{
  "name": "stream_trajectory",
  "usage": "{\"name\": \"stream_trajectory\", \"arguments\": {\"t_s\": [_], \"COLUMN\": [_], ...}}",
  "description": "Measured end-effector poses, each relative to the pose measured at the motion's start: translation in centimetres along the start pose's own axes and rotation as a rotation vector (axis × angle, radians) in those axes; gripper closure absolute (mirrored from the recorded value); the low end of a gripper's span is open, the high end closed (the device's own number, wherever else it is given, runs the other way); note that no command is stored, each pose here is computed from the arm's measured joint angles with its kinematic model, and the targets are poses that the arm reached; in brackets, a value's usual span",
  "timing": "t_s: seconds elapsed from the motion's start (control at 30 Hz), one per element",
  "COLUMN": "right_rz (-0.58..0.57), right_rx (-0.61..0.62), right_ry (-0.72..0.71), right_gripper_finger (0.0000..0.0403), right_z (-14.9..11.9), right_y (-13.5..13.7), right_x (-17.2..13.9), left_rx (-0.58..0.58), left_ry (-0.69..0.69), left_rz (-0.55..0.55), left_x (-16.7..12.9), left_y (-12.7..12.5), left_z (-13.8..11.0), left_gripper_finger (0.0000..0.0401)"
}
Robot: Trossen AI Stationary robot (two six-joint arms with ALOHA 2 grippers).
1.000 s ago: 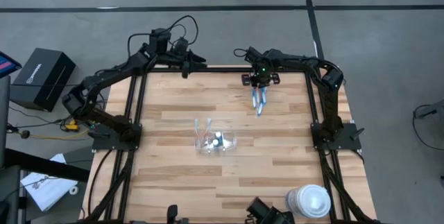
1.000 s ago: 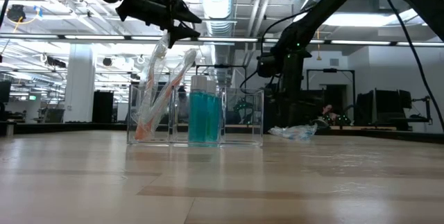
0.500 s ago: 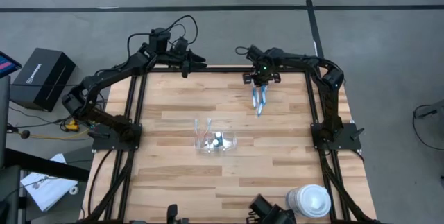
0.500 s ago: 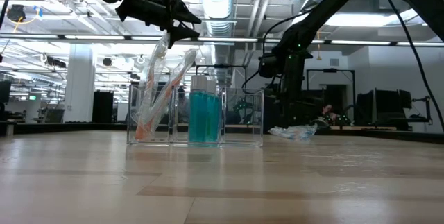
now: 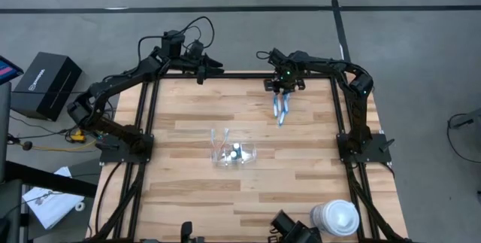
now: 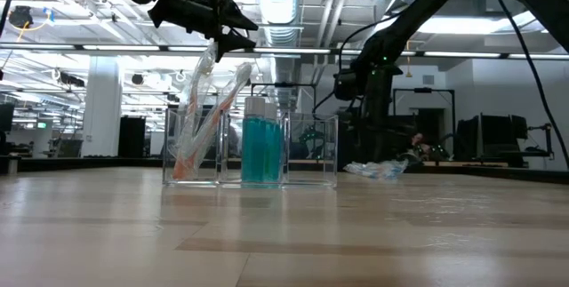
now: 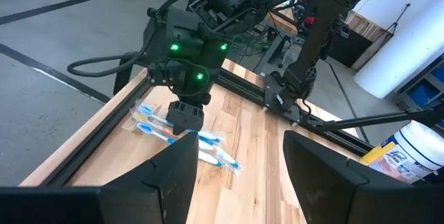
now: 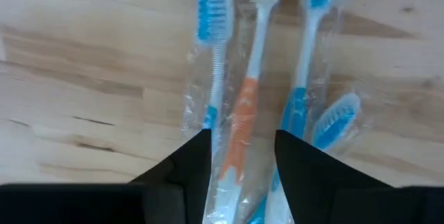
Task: Pick & Place toothbrushing station
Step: Put the orange toothbrush into the transparent organizer
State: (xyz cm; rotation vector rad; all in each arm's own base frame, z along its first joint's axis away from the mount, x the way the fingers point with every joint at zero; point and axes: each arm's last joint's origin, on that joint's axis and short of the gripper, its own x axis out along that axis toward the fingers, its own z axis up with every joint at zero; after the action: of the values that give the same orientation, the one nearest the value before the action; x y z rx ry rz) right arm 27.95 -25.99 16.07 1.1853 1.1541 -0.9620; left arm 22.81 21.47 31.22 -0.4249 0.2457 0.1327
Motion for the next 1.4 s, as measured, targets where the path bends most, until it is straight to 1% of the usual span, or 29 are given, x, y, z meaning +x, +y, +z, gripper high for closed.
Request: {"name": "stream_trajectory", "arguments": {"t_s": [0.1,0.17,0.33,0.5,0.53,0.6,0.63,0.73,0.83,1.0,1.07,1.13,1.23,1.3,1.4], "right_rz": [-0.009,-0.006,0.012,0.019,0.019,0.024,0.031,0.061,0.089,0.149,0.183,0.231,0.295,0.341,0.424], "right_rx": [-0.008,0.000,0.019,0.021,0.022,0.009,0.002,-0.008,-0.021,-0.059,-0.082,-0.115,-0.172,-0.220,-0.274], "right_ry": [-0.002,-0.004,0.058,0.053,0.053,0.055,0.054,0.028,0.033,-0.025,-0.061,-0.107,-0.212,-0.295,-0.411], "right_gripper_finger": [0.0263,0.0278,0.0318,0.0335,0.0345,0.0379,0.0388,0.0391,0.0396,0.0398,0.0399,0.0399,0.0400,0.0401,0.0401], "right_z": [0.0,-0.2,-1.0,-1.1,-1.0,-0.9,-0.9,-0.6,-0.3,0.9,1.5,2.3,3.5,4.3,5.2], "right_y": [-0.1,-0.3,-1.0,-1.1,-1.2,-1.4,-1.3,-1.1,-0.8,0.8,1.7,2.6,4.0,4.8,5.9], "right_x": [0.1,0.6,2.0,2.2,2.2,2.1,2.1,1.9,1.4,-0.7,-2.1,-3.8,-7.0,-9.2,-11.8], "left_rx": [0.000,-0.001,-0.001,-0.001,-0.001,-0.001,-0.001,0.006,0.018,0.021,0.019,-0.007,-0.039,-0.080,-0.148], "left_ry": [0.000,0.000,0.000,0.001,0.001,0.001,0.001,0.000,0.000,-0.008,-0.013,-0.024,-0.081,-0.131,-0.215], "left_rz": [0.000,0.000,0.000,0.000,0.000,0.000,0.000,0.001,0.001,0.019,0.025,0.036,0.060,0.072,0.034], "left_x": [0.0,0.0,0.0,0.0,0.0,0.0,0.0,0.0,0.0,-0.1,-0.2,-0.4,-1.2,-2.0,-3.5], "left_y": [0.0,0.0,0.0,0.0,0.0,0.0,0.0,0.0,0.0,0.1,0.3,0.6,1.4,2.1,3.1], "left_z": [0.0,0.0,0.0,0.0,0.0,0.0,0.0,0.0,0.0,0.1,0.1,0.2,0.9,1.5,2.5], "left_gripper_finger": [0.0195,0.0195,0.0195,0.0195,0.0195,0.0195,0.0195,0.0195,0.0195,0.0195,0.0195,0.0195,0.0195,0.0195,0.0195]}}
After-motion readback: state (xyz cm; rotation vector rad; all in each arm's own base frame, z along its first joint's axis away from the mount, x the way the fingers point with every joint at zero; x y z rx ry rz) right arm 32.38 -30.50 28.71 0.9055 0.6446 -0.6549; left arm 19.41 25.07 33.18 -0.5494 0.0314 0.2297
